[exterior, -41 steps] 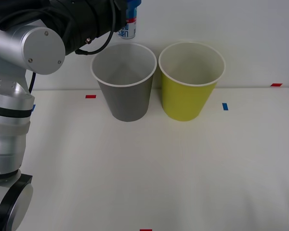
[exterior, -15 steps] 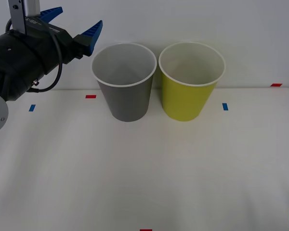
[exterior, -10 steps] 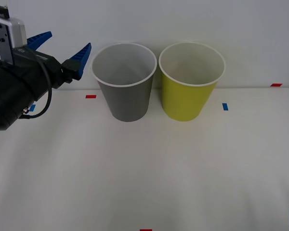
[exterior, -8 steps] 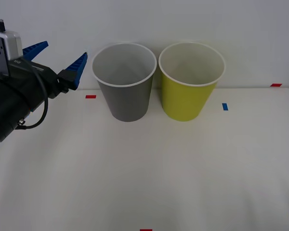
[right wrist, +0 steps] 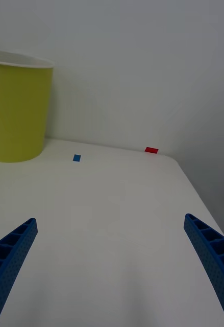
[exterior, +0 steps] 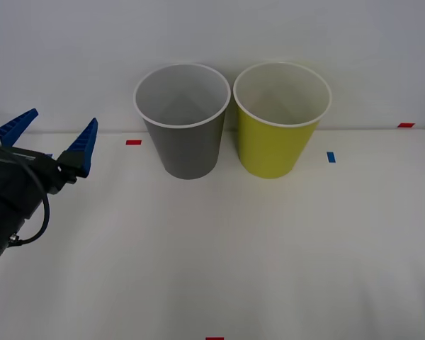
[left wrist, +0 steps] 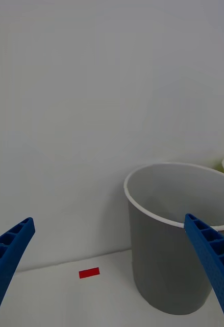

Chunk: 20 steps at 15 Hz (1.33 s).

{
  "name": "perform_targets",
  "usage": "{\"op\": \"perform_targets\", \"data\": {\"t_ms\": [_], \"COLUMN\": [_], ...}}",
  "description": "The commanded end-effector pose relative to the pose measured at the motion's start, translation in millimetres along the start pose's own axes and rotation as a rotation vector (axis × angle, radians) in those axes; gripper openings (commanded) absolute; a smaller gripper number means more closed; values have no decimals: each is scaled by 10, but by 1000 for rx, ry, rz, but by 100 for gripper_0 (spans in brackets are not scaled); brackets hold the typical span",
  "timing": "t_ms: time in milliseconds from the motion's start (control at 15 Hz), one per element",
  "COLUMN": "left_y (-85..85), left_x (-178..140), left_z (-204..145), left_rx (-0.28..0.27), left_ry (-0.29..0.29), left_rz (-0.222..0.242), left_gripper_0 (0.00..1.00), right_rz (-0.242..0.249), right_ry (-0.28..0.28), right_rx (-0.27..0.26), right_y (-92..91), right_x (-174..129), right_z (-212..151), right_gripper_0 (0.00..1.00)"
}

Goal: Put cans in the gray bin and PET bottles in the light green bin.

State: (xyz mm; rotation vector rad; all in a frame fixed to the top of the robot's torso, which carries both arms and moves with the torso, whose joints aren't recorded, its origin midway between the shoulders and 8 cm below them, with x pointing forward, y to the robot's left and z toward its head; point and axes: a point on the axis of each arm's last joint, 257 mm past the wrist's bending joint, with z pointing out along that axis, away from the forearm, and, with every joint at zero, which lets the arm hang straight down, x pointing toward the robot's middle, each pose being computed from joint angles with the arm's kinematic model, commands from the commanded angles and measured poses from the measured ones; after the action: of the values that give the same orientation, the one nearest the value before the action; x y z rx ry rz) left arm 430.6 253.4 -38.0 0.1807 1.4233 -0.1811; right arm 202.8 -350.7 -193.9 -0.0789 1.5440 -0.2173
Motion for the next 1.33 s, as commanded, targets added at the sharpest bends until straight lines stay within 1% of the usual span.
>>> {"op": "perform_targets", "data": {"t_ms": [67, 200, 267, 533, 733, 800, 1000, 1067, 1200, 1267, 1333], "left_y": [84, 154, 182, 311, 388, 400, 357, 331, 261, 235, 202], "left_x": [214, 289, 362, 531, 565, 578, 674, 731, 841, 909, 975], "left_z": [-296, -489, -599, -910, -1128, -1224, -1480, -1579, -1812, -1943, -2029], "left_rx": [-62, -105, -121, -171, -205, -220, -260, -270, -268, -270, -270], "left_ry": [-9, -19, -11, 27, 28, 23, -8, -13, -17, -28, -33], "left_rz": [7, 20, 29, 52, 68, 63, 39, 39, 98, 112, 110], "left_gripper_0": [100, 100, 100, 100, 100, 100, 100, 100, 100, 100, 100], "right_rz": [0, 0, 0, 0, 0, 0, 0, 0, 0, 0, 0], "right_ry": [0, 0, 0, 0, 0, 0, 0, 0, 0, 0, 0], "right_rx": [0, 0, 0, 0, 0, 0, 0, 0, 0, 0, 0], "right_y": [0, 0, 0, 0, 0, 0, 0, 0, 0, 0, 0], "right_x": [0, 0, 0, 0, 0, 0, 0, 0, 0, 0, 0], "right_z": [0, 0, 0, 0, 0, 0, 0, 0, 0, 0, 0], "right_gripper_0": [100, 100, 100, 100, 100, 100, 100, 100, 100, 100, 100]}}
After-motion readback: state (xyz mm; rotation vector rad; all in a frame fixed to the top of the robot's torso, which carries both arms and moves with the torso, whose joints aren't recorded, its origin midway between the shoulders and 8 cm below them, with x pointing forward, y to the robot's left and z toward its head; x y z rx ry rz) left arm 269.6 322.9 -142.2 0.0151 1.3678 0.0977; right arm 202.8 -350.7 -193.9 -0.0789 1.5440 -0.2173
